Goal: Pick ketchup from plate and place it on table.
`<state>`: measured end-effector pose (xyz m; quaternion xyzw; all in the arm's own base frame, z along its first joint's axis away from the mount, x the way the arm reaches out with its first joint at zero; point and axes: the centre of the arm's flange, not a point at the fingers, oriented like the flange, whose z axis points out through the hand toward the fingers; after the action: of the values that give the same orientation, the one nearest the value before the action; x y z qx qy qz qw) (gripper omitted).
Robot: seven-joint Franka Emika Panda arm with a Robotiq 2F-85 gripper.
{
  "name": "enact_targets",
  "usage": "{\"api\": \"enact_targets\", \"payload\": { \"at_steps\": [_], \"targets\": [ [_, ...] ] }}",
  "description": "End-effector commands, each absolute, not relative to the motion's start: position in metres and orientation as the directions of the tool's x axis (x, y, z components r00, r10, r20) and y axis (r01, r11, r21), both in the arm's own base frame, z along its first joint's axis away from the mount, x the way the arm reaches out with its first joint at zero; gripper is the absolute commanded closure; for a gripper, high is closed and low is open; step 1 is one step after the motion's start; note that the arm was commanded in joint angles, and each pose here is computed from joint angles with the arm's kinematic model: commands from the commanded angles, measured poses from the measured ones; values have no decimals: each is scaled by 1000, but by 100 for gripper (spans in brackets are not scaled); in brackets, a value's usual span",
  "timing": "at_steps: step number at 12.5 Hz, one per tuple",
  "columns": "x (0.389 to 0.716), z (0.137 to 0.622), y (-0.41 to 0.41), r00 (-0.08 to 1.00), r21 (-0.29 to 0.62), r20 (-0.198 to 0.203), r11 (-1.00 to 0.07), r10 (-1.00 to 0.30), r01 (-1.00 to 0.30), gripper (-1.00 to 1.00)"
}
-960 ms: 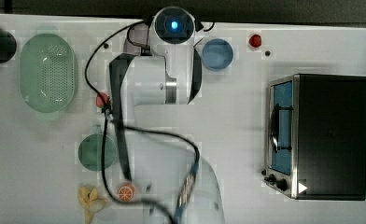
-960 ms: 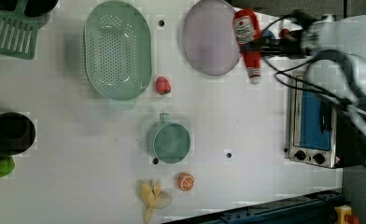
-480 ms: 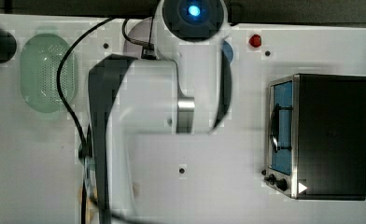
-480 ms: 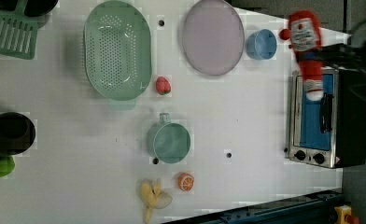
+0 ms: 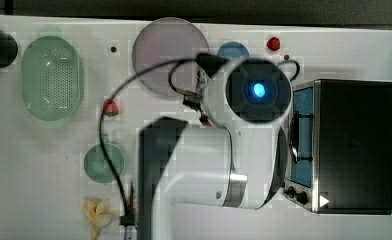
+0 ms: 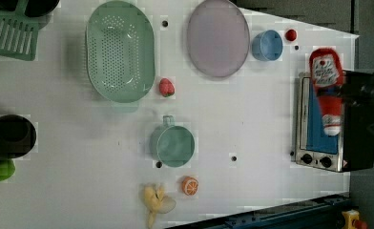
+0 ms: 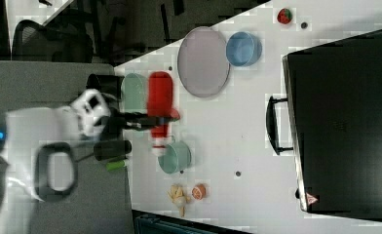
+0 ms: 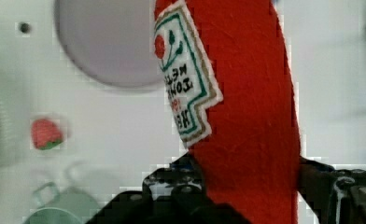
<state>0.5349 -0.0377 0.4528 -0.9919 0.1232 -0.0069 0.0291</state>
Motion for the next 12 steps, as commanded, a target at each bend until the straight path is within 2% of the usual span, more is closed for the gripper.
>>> {"api": "enact_targets", "payload": {
  "at_steps": [1,4,6,9,10,12],
  "targets": [
    [513,387,-40,969,-45,-26,-969,-244,-245,-20],
    [492,320,-35,969,-35,-45,-969,-241,-243,-20],
    [488,282,-32,970,-29,-51,-970,-239,-240,-20],
    [487,230,-32,967,-19,-83,-970,-239,-242,-20],
    [486,215,-32,966,-16,-91,-970,-240,-243,-25],
    [486,200,-33,967,-15,-79,-970,-242,-244,-66]
  ]
}}
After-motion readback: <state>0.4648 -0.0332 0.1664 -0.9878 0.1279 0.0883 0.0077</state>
